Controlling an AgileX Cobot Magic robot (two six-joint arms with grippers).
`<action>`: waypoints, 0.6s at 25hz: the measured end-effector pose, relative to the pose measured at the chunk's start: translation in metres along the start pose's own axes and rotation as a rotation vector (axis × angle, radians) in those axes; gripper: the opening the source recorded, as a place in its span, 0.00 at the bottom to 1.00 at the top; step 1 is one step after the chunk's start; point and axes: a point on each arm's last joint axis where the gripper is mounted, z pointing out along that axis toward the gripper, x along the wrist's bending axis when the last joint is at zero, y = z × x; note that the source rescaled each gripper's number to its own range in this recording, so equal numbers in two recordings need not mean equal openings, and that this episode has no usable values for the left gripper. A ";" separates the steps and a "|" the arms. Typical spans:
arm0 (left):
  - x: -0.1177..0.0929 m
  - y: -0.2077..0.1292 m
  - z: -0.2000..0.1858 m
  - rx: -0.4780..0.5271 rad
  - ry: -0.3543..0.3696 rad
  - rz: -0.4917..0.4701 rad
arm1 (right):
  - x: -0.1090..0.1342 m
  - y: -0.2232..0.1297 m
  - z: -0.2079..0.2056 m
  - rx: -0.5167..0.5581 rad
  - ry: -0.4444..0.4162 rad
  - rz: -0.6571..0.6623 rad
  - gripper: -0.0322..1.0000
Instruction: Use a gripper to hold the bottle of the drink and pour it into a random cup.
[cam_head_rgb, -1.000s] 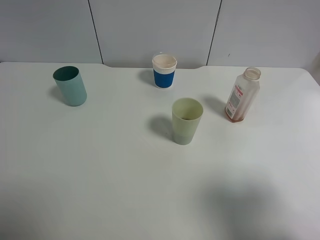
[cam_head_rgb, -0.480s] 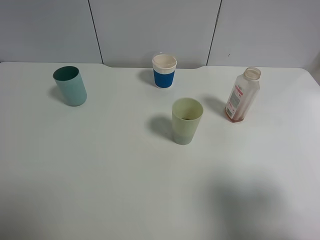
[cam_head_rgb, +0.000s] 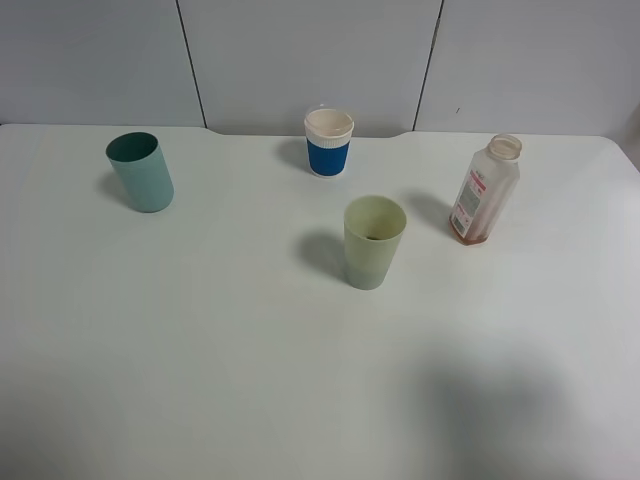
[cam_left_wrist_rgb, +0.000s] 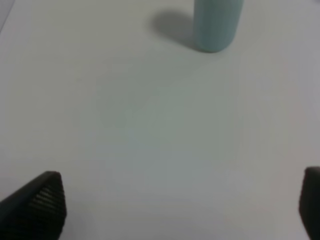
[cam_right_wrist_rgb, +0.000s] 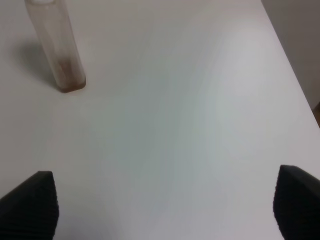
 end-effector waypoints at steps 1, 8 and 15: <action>0.000 0.000 0.000 0.000 0.000 0.000 | 0.000 0.000 0.000 0.000 0.000 0.000 0.91; 0.000 0.000 0.000 0.000 0.000 0.000 | 0.000 -0.005 -0.008 -0.059 -0.002 0.004 0.91; 0.000 0.000 0.000 0.000 0.000 0.000 | 0.000 -0.005 -0.008 -0.059 -0.002 0.004 0.91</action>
